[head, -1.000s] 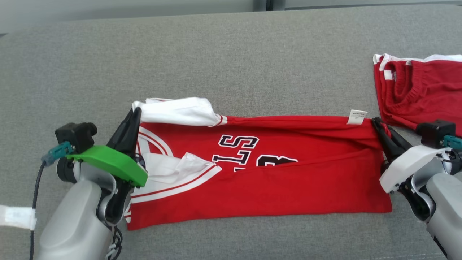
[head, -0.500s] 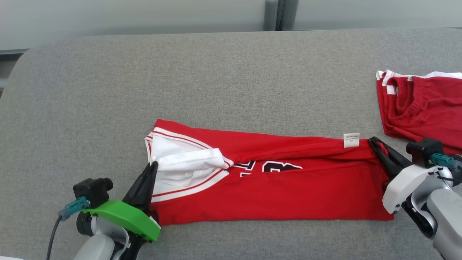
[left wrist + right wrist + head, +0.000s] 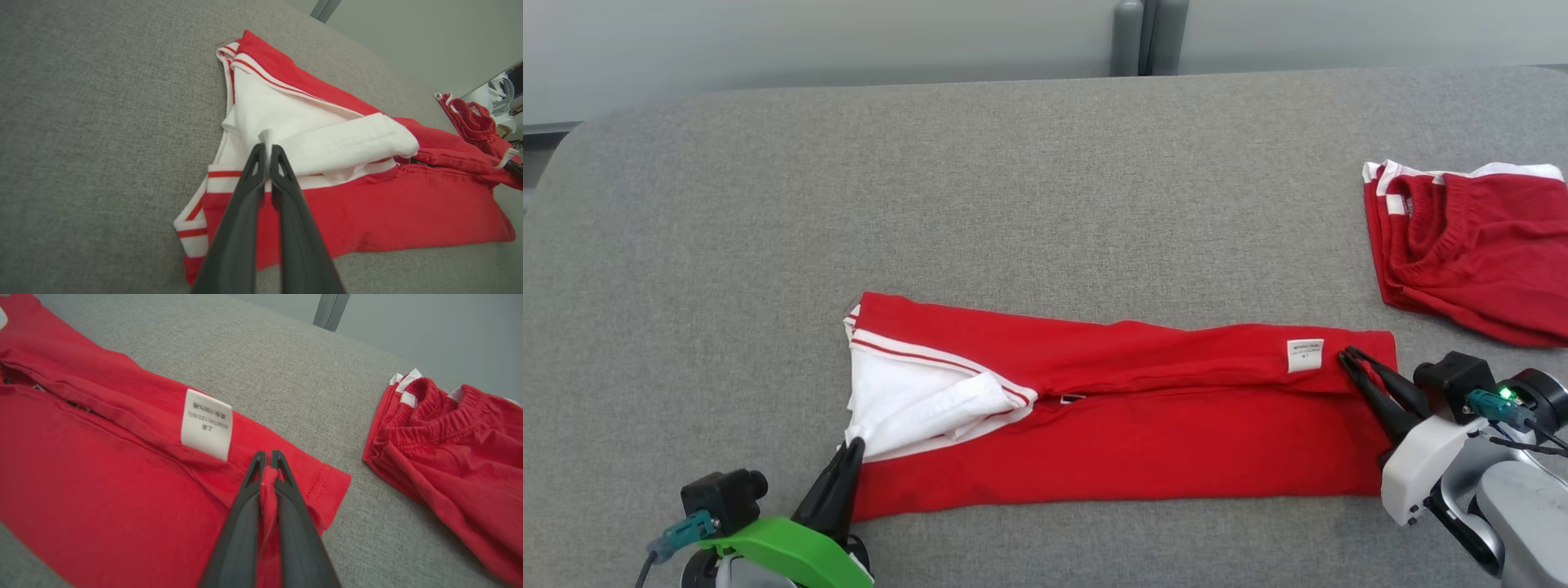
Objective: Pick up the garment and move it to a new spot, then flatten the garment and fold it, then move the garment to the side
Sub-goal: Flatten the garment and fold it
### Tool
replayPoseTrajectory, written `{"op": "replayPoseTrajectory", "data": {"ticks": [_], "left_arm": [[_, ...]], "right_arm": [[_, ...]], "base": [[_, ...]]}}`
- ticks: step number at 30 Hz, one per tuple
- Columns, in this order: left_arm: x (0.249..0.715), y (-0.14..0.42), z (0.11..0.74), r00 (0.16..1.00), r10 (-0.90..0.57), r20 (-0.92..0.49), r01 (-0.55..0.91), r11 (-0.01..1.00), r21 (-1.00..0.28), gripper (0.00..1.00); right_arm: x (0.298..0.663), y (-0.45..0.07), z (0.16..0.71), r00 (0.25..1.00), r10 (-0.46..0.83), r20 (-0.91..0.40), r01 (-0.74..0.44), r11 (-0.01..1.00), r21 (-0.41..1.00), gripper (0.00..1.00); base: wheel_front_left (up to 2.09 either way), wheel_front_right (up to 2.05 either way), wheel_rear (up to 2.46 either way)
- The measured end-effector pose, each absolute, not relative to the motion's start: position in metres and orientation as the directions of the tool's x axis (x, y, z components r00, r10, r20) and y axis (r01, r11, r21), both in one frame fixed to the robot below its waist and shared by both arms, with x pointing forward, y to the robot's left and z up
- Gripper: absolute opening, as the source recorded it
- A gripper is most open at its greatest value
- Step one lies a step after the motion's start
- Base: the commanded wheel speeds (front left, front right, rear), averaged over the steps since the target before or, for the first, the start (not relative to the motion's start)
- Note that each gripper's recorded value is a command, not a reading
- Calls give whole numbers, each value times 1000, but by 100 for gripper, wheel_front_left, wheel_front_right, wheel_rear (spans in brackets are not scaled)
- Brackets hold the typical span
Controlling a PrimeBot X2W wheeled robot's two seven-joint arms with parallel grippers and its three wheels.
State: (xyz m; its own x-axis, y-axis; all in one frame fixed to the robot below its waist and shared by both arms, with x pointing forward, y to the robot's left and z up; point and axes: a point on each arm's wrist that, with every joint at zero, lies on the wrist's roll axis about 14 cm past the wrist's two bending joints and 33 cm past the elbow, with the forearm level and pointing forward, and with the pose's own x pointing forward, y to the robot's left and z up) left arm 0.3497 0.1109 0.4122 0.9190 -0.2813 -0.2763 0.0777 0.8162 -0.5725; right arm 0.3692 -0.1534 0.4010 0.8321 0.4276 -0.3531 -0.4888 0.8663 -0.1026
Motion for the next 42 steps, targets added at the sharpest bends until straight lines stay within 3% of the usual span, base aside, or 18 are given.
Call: {"op": "replayPoseTrajectory", "data": {"ticks": [1,3,4,5,6,8,18,25,31,34,42], "left_arm": [[348,112,410,918,-277,-285,70,819,-570,0],[345,112,408,915,-273,-297,59,820,-570,0],[345,112,408,915,-272,-297,58,819,-571,25],[344,112,409,916,-272,-297,57,818,-573,49],[345,111,409,916,-274,-294,60,816,-574,87],[346,109,412,917,-278,-286,65,813,-579,100],[362,113,444,953,-249,-175,97,795,-599,100],[375,107,479,967,-248,-61,165,790,-591,100],[376,93,498,965,-262,-1,208,770,-603,100],[372,84,503,959,-281,15,233,764,-602,100],[363,91,507,971,-238,22,205,780,-591,100]], "right_arm": [[369,-152,403,830,436,-347,-499,859,-115,7],[369,-150,408,829,447,-336,-517,842,-156,39],[367,-149,409,824,455,-337,-530,831,-173,49],[364,-149,408,820,460,-340,-537,824,-181,70],[359,-147,406,813,468,-348,-549,815,-187,99],[347,-143,401,793,488,-365,-578,793,-196,100],[308,-162,386,780,453,-432,-573,794,-203,100],[328,-198,419,901,302,-311,-356,925,-135,100],[338,-226,433,962,139,-235,-128,990,63,100],[337,-230,425,962,101,-254,-70,989,130,100],[347,-205,401,936,137,-326,-54,966,253,100]], "base": [[0,0,0],[0,0,0],[0,0,0],[0,0,0],[0,0,0],[0,0,0],[0,0,0],[0,0,0],[0,0,0],[0,0,0],[0,0,0]]}}
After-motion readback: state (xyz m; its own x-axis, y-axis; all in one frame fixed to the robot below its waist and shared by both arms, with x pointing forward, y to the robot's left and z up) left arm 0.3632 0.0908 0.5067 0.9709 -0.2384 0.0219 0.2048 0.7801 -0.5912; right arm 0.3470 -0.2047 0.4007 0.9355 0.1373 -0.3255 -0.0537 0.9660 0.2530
